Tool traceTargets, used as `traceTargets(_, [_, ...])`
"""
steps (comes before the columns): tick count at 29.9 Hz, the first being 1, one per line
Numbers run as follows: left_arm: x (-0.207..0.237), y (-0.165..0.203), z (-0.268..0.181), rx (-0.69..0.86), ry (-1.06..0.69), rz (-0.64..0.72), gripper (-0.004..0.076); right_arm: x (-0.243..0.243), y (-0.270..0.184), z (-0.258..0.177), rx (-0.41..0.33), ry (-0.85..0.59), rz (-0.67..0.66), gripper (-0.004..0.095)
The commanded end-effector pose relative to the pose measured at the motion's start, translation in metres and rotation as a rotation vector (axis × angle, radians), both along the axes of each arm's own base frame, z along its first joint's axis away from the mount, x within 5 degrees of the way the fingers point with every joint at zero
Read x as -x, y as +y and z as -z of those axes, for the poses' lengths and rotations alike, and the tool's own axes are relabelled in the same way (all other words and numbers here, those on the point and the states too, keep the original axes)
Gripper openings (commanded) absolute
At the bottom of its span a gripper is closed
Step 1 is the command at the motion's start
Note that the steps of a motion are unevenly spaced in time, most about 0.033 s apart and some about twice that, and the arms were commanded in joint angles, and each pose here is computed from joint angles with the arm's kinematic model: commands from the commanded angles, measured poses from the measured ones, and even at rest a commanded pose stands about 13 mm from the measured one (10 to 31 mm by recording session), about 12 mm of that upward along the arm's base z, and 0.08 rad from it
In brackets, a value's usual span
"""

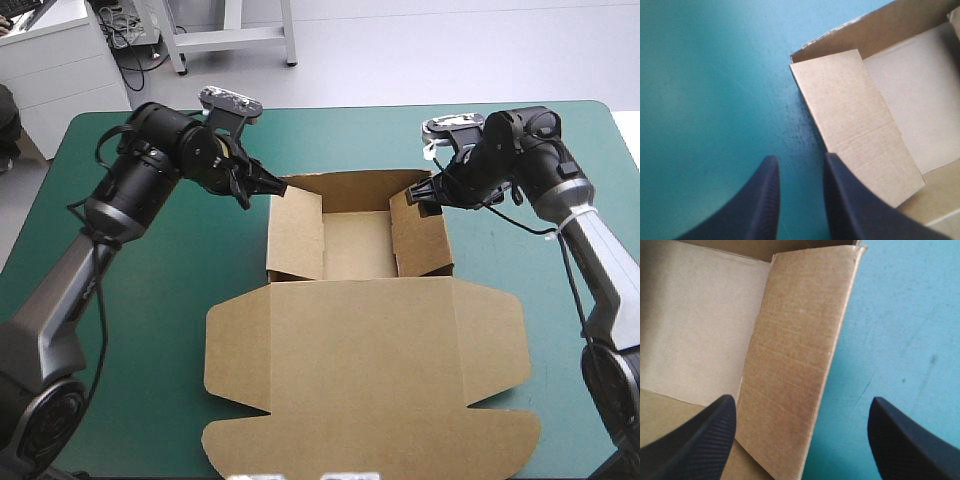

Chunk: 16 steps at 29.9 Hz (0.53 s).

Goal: Fold the box

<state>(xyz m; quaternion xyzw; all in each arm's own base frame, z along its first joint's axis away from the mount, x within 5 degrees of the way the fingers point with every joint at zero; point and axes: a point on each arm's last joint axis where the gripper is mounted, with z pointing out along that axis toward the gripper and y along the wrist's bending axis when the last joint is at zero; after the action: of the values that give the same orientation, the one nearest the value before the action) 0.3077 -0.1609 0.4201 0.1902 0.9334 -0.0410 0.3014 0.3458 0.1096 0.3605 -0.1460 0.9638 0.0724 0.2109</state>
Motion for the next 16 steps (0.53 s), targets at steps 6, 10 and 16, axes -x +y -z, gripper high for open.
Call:
traceTargets(6, [0.071, 0.037, -0.063, 0.057, -0.152, 0.067, -0.0032, 0.007, -0.004, -0.024, -0.01, -0.089, -0.005, 0.068])
traceTargets(10, [0.096, 0.047, -0.052, 0.064, -0.112, 0.093, -0.0032, 0.0, -0.002, -0.013, -0.006, -0.057, -0.004, 0.0681])
traceTargets(16, [0.129, 0.069, -0.01, -0.026, -0.022, 0.097, -0.0032, -0.019, 0.004, 0.013, 0.006, -0.015, -0.002, 0.068])
